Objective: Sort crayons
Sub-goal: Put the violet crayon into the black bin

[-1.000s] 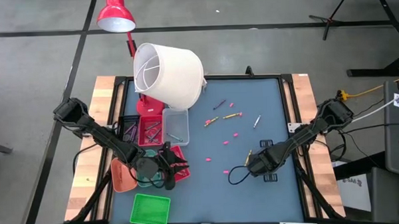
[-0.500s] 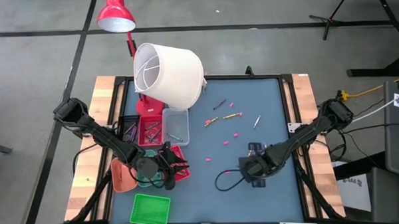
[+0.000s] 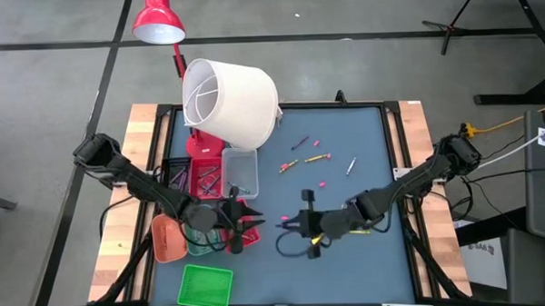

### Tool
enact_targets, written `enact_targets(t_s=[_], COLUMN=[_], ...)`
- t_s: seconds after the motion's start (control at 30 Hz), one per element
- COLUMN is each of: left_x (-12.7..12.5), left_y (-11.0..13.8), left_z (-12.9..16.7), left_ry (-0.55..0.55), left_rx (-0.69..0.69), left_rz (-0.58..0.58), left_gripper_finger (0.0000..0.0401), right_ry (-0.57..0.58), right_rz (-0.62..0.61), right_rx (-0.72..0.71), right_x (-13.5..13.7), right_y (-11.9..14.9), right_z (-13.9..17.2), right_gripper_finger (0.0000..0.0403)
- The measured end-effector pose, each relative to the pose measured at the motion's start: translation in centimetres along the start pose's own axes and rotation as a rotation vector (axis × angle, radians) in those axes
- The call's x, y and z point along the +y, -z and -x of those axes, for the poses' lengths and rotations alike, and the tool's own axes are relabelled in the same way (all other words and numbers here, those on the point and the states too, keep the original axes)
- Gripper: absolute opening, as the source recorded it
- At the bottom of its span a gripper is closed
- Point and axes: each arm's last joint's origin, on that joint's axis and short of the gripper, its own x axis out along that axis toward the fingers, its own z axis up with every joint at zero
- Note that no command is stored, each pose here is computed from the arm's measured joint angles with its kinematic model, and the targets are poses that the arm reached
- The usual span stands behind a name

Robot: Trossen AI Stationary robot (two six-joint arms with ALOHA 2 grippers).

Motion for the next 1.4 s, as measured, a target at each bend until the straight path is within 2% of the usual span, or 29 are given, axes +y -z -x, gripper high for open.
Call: enact_targets(t_s=[0.17, 0.4, 0.5, 0.7, 1.2, 1.4], left_x=[0.1, 0.8, 1.0, 1.2, 1.2, 1.2], left_y=[-1.2, -2.5, -2.8, -3.2, -3.6, -3.6], left_z=[-0.4, -0.7, -0.8, -1.0, -0.9, -0.9], left_ry=[0.073, 0.059, 0.056, 0.143, 0.154, 0.154], left_rx=[-0.086, -0.182, -0.206, -0.225, -0.265, -0.265], left_rz=[-0.114, -0.170, -0.163, -0.156, -0.137, -0.137], left_gripper_finger=[0.0080, 0.0080, 0.0080, 0.0080, 0.0080, 0.0054], right_ry=[0.002, -0.080, -0.074, -0.043, -0.043, -0.042], right_rz=[-0.006, -0.031, -0.034, -0.035, -0.035, -0.035], right_rx=[-0.114, -0.125, -0.128, -0.125, -0.126, -0.126], right_x=[-2.0, -3.8, -4.0, -4.1, -4.1, -4.1], right_y=[-1.4, -1.6, -1.7, -1.6, -1.6, -1.6], right_z=[-0.8, -1.4, -1.5, -1.5, -1.5, -1.5], right_gripper_finger=[0.0021, 0.0021, 0.0021, 0.0021, 0.0021, 0.0021])
